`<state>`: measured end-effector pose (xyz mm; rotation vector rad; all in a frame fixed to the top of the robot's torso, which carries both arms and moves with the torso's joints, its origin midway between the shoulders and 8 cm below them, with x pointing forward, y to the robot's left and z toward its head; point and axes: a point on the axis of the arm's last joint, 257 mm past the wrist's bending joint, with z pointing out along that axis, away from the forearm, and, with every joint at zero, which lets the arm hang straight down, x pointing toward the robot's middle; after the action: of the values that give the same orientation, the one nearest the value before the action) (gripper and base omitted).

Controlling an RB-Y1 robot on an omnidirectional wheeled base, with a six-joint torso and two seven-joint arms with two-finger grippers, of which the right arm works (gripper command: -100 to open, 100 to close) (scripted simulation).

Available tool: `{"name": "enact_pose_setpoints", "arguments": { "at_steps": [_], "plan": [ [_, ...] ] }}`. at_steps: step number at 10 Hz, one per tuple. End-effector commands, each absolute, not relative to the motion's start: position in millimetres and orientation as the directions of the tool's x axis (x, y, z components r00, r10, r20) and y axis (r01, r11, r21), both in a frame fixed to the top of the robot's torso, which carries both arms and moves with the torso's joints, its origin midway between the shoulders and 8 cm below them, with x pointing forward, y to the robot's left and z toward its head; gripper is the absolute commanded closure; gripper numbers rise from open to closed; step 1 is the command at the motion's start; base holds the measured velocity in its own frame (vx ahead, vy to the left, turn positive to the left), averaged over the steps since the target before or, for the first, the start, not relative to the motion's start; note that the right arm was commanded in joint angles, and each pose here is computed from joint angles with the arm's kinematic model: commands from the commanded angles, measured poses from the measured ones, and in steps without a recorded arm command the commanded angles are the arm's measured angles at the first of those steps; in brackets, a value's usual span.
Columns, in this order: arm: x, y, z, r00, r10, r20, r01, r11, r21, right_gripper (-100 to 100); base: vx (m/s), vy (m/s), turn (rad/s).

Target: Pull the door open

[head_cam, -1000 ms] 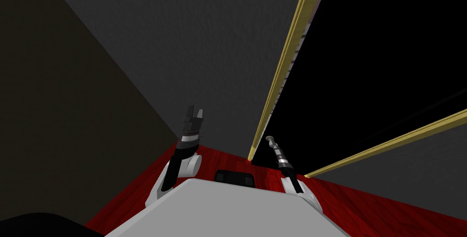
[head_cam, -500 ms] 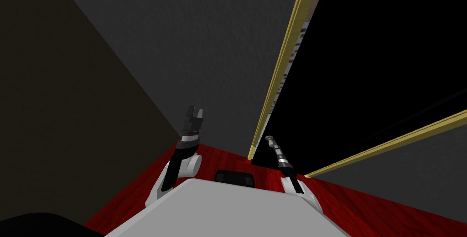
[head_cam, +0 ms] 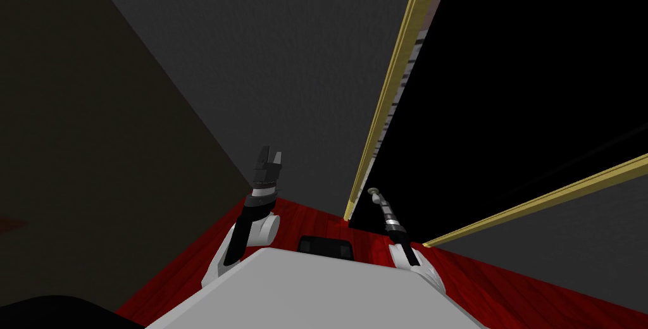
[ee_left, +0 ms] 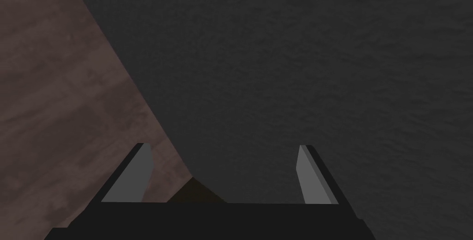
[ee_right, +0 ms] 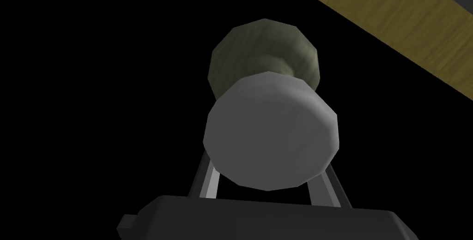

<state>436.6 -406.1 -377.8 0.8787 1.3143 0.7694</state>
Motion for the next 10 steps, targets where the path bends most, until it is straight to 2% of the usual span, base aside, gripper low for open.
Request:
{"name": "enact_pose_setpoints", "arguments": {
  "at_steps": [1,10],
  "plan": [
    [436.1,-392.7,-381.8,0.095,0.905,-0.415,0.004,0.416,0.909,100,-0.032,-0.027,0.044],
    [438.7,-393.1,-380.8,0.106,0.970,-0.217,-0.016,0.220,0.975,100,-0.035,-0.015,0.033]
  ]
}}
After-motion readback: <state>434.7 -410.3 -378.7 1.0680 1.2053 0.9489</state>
